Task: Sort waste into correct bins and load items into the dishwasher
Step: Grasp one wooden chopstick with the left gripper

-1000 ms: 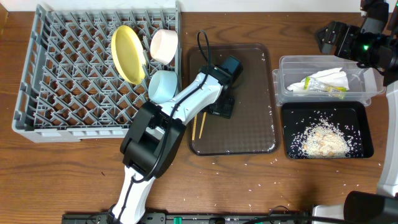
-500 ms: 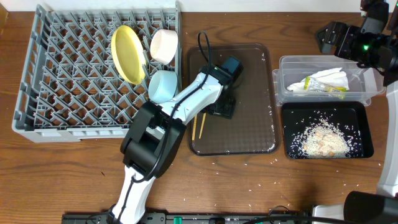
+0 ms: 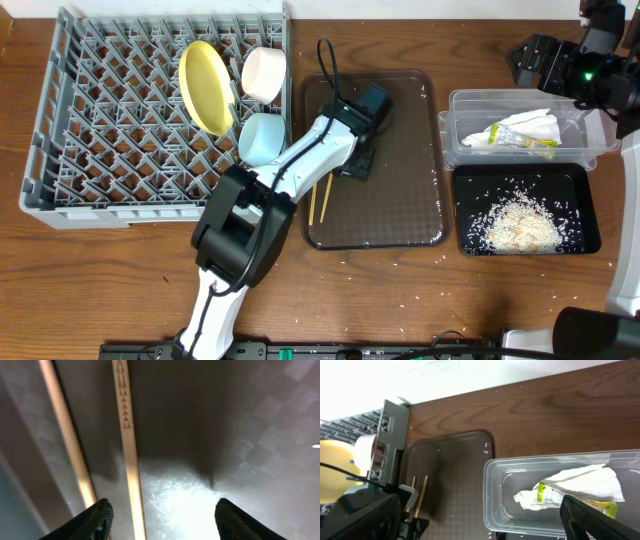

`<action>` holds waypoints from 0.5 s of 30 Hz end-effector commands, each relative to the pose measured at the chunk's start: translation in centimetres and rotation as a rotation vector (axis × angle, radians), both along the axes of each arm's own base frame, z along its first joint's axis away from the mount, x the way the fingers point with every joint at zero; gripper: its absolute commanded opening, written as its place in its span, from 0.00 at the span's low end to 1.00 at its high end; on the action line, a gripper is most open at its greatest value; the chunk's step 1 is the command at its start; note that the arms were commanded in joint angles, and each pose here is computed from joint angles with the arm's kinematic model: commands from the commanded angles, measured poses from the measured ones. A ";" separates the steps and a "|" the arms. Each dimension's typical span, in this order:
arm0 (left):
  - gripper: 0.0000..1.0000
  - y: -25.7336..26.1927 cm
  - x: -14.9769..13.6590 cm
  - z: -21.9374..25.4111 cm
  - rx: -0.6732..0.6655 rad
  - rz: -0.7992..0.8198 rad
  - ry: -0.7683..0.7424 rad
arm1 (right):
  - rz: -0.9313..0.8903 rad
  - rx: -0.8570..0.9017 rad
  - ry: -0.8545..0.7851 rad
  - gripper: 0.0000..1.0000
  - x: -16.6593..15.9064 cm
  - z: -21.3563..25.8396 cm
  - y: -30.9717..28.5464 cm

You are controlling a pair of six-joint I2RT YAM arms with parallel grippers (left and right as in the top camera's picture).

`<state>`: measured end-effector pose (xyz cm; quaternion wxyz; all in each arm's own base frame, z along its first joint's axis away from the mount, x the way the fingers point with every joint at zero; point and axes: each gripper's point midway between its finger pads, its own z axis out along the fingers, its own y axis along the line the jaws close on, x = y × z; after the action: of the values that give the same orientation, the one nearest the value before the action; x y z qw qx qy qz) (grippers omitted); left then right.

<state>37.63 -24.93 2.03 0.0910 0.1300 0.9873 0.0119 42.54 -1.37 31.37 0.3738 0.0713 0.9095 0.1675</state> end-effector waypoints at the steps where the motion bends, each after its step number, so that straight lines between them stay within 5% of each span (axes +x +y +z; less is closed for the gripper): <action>1: 0.61 -0.4 -0.5 -2.0 -0.008 -0.001 0.059 | -0.011 0.010 -0.003 0.99 -0.2 0.3 -0.2; 10: 0.53 -0.6 -1.7 -2.4 -0.079 0.011 0.155 | -0.011 0.010 -0.003 0.99 -0.2 0.3 -0.2; 15: 0.35 -0.9 -3.1 -2.3 -0.128 0.015 0.237 | -0.011 0.010 -0.003 0.99 -0.2 0.3 -0.2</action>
<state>35.44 -25.15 0.32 0.0150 0.1221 0.9918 -0.0357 42.53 -1.37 31.36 0.3736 0.0713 0.9095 0.1675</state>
